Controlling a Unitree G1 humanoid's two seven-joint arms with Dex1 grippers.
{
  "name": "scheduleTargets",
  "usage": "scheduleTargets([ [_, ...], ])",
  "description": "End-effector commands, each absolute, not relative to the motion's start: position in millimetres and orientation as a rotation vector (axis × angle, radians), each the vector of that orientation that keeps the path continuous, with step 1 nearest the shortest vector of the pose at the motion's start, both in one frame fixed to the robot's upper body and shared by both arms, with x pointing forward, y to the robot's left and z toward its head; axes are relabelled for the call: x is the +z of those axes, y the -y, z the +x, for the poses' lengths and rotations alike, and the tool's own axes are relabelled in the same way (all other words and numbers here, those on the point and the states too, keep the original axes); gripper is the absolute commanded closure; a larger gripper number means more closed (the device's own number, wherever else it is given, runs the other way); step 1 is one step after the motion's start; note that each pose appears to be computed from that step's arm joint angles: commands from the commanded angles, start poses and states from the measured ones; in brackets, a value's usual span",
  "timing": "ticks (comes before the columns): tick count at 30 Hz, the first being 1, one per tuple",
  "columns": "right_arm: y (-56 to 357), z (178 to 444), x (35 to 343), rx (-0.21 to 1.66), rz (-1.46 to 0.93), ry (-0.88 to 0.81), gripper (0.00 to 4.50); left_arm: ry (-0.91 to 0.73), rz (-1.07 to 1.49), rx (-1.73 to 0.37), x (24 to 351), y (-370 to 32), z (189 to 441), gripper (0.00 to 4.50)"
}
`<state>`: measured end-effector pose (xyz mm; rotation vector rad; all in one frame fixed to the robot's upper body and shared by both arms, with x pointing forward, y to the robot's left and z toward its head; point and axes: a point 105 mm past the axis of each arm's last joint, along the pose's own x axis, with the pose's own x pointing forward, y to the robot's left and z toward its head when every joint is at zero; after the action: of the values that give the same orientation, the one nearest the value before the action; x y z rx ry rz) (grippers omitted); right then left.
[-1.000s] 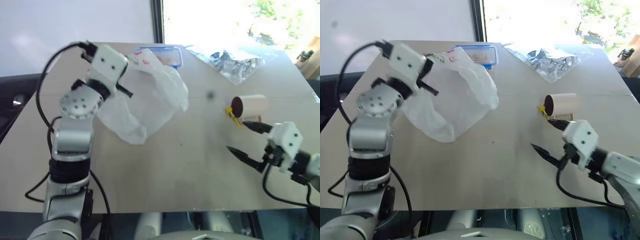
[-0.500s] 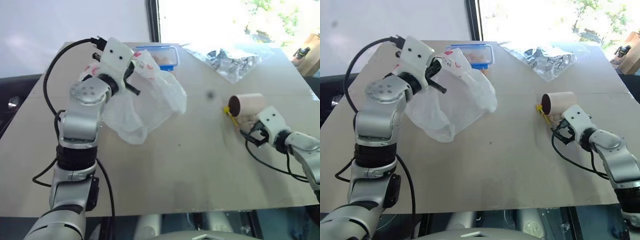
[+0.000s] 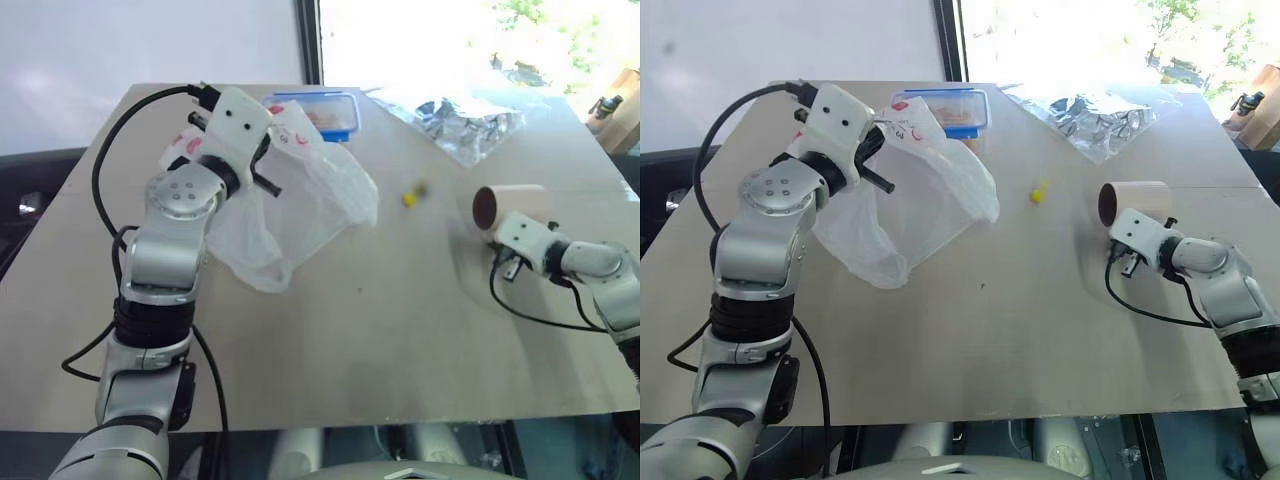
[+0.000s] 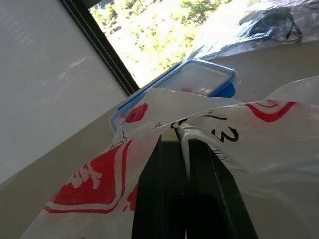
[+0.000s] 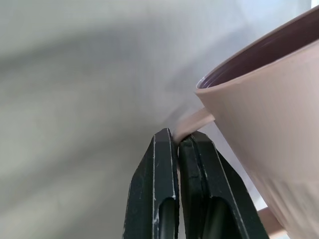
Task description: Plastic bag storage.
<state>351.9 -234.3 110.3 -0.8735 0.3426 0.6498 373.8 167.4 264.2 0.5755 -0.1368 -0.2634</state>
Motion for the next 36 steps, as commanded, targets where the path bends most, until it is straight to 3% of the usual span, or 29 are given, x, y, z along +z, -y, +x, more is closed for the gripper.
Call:
scheduleTargets([
  [1,228.3,341.4,141.3,0.68,-0.88,-0.271,4.45,0.22,0.541,-0.244,286.5,-166.2,367.4,4.5],
  [5,205.4,318.9,170.9,0.757,-0.789,-0.213,4.45,0.208,0.445,-0.279,290.4,-162.9,369.4,4.5],
  [10,138.9,286.4,194.3,0.99,-0.651,-0.117,4.45,0.173,0.397,-0.276,293.3,-169.3,375.0,4.5],
  [15,58.9,259.5,198.2,1.32,-0.592,-0.04,4.45,0.142,0.345,-0.317,291.6,-168.2,379.1,4.5],
  [21,14.3,262.7,190.5,1.558,-0.71,-0.083,4.45,0.104,0.32,-0.227,299.0,-191.3,386.4,4.5],
  [29,-28.0,285.5,197.5,1.61,-0.684,-0.005,4.45,0.037,0.435,-0.165,279.4,-222.0,369.3,4.5],
  [32,-27.9,299.4,208.7,1.521,-0.645,0.059,4.45,0.003,0.466,-0.079,274.2,-241.4,366.7,4.5],
  [36,2.0,336.4,218.8,1.309,-0.7,0.081,4.45,-0.055,0.465,0.017,264.5,-261.0,362.7,4.5],
])
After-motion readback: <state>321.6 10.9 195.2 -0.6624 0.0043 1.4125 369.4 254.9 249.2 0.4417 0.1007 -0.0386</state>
